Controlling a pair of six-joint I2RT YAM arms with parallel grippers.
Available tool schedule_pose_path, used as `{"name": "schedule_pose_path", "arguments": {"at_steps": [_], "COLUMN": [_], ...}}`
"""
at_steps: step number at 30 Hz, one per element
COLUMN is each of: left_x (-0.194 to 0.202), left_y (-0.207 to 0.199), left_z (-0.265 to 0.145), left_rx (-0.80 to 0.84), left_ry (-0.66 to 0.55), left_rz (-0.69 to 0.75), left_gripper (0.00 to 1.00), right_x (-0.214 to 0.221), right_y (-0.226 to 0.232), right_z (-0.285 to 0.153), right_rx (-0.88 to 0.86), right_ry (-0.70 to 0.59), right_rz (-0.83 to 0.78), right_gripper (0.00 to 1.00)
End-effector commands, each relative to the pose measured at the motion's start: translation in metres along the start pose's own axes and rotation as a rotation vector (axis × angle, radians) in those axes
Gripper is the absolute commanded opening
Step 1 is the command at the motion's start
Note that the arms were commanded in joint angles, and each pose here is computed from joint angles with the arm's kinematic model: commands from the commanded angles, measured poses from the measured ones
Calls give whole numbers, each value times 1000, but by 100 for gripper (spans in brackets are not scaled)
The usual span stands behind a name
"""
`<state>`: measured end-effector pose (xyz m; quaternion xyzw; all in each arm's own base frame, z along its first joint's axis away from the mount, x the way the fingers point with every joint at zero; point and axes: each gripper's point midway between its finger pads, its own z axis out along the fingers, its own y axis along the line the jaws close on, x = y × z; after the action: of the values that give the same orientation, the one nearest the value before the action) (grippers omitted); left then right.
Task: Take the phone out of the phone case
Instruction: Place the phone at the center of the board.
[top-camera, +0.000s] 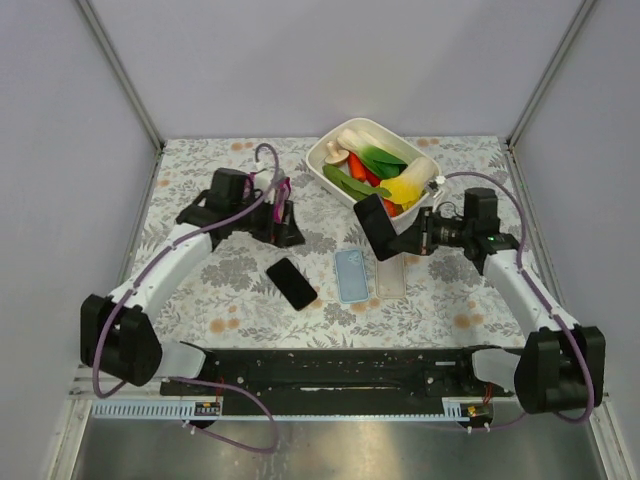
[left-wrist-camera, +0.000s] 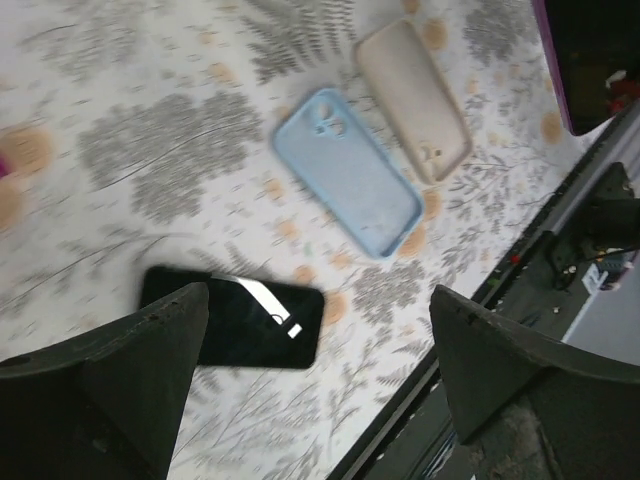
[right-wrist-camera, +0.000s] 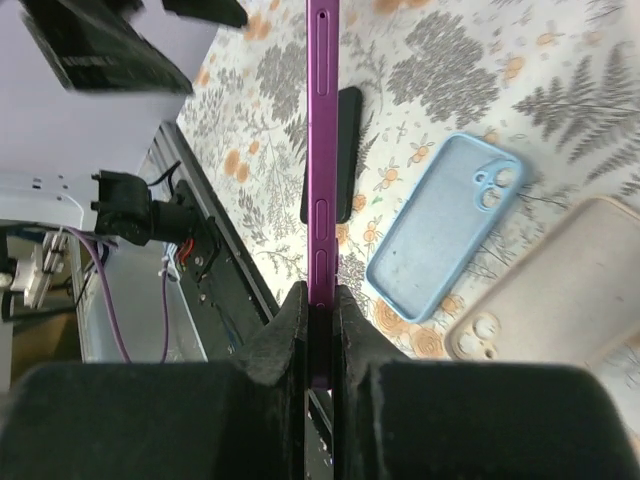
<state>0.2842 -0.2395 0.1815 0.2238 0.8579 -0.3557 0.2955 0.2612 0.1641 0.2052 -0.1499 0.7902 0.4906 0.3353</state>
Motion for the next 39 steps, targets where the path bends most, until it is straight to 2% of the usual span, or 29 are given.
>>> {"name": "schedule_pose_path", "arguments": {"at_steps": [1,9,18,23,30,31,34,39], "left_x": [22,5,-16,-13,-15,-13,-14,-15], "left_y": [19,11,-7,-15,-19,-19,-20,-23], "left_z": [-54,-99,-129,-136,-141,-140,-140,-141], "left_rx": [10,-74,-118,-112,-112,-109,-106,-98], "left_ry": [46,-80,-172,-188,-207,-203,-209,-220], "left_rz": [99,154,198,195,210,207,208,207], "left_gripper": [95,95,95,95,95,95,95,95], "right_x": [-10,1,30,43,74,80,89,98], "right_y": [3,15,-20,-35,-40,-42,-47,-50], "right_z": [48,141,216,230,233,231,226,224], "right_rx": [-25,-168,-82,-56,-11,3,29,47], "right_ry": [1,57,115,141,249,270,278,311], "right_rz": [-70,35,120,177,201,209,211,227], "right_gripper": [0,0,0,0,1,2,18,26]}}
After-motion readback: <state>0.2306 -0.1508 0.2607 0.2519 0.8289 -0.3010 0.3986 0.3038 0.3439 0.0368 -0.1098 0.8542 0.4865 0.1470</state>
